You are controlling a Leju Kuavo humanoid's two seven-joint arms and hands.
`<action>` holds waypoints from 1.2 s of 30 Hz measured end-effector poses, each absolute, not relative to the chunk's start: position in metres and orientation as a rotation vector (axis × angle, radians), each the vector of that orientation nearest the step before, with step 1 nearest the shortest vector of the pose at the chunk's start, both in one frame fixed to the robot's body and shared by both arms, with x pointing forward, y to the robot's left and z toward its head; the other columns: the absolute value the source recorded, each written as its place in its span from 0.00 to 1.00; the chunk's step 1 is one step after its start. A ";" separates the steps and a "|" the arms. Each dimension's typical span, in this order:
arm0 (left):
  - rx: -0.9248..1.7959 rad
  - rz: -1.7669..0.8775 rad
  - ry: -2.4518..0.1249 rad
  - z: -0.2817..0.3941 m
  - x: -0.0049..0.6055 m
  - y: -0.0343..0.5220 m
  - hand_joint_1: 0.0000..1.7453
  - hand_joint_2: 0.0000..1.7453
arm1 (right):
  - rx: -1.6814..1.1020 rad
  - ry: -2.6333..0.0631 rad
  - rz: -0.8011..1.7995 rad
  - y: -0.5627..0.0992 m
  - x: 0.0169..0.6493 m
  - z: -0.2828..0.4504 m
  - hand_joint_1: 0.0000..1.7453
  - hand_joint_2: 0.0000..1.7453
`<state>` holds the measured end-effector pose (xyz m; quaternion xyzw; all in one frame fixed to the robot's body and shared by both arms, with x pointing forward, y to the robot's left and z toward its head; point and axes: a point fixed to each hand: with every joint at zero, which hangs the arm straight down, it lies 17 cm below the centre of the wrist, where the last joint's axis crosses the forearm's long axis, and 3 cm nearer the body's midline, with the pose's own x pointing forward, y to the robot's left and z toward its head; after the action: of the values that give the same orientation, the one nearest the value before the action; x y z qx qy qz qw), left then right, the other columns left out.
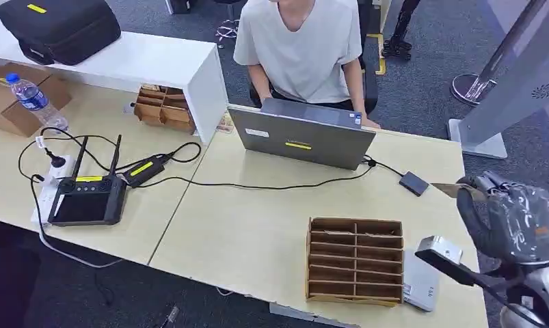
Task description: Pass the card to the sensor for recognition and then transmit it.
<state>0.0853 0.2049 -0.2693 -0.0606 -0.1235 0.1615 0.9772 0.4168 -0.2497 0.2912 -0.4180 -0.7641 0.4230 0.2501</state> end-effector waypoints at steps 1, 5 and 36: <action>-0.123 0.331 -0.249 -0.269 0.085 0.204 0.00 1.00 | -1.146 -2.090 1.156 -0.247 0.411 0.291 1.00 1.00; -0.125 0.344 -0.247 -0.269 0.085 0.202 0.00 1.00 | -1.144 -2.108 1.165 -0.240 0.390 0.282 1.00 1.00; -0.133 0.382 -0.257 -0.268 0.087 0.199 0.00 1.00 | -1.180 -1.830 1.271 -0.261 0.362 0.171 1.00 1.00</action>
<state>0.0873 0.1989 -0.2678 -0.0658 -0.1271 0.1890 0.9715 0.3620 -0.2610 0.1707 -0.4457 -0.6912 0.4801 0.3052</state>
